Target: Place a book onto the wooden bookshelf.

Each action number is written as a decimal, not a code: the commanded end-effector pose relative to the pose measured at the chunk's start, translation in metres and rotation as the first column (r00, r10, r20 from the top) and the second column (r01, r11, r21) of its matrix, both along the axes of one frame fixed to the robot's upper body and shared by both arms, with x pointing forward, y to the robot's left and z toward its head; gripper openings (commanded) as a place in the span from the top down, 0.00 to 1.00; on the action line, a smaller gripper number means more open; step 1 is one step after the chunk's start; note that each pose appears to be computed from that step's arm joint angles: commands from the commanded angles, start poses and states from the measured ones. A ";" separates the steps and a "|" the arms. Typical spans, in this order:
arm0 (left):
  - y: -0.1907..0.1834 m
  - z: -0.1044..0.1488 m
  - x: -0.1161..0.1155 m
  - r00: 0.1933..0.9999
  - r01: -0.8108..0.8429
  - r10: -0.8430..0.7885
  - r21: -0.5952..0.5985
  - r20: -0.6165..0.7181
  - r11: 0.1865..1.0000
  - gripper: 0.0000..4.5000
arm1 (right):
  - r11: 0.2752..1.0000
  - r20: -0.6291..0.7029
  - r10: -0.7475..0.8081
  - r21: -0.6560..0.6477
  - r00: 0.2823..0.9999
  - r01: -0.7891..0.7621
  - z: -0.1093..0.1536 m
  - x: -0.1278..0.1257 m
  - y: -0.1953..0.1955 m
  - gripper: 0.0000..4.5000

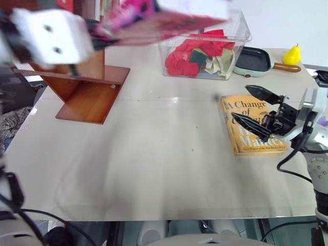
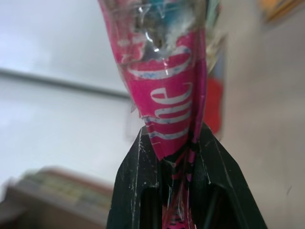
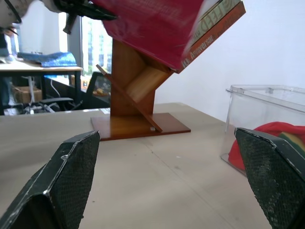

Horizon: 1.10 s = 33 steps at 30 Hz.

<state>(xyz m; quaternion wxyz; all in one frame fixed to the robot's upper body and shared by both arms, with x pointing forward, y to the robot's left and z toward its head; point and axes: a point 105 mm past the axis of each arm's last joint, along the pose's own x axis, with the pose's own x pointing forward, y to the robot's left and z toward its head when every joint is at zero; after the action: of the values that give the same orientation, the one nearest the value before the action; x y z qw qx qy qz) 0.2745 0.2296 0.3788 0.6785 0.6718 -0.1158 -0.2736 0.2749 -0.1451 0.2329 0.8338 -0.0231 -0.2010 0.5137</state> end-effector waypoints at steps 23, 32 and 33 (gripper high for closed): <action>0.145 -0.035 0.066 0.890 -0.443 0.455 0.297 0.033 0.846 0.97 | 0.998 0.221 0.066 -0.030 0.973 -0.061 0.049 -0.047 0.019 0.00; 0.161 -0.052 0.056 0.870 -0.462 0.490 0.246 -0.062 0.852 0.39 | 0.998 0.193 0.044 -0.043 0.980 -0.036 0.044 -0.046 0.013 0.00; 0.161 -0.047 0.051 0.875 -0.458 0.480 0.213 -0.061 0.863 0.32 | 0.998 0.190 0.047 -0.042 0.981 -0.039 0.044 -0.046 0.014 0.00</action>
<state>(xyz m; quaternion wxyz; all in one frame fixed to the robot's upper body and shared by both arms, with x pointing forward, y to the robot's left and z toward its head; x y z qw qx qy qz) 0.3387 0.3820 0.3272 0.6436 0.7416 0.1154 -0.1501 0.2352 -0.1297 0.2676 0.8047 -0.0736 -0.2529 0.5320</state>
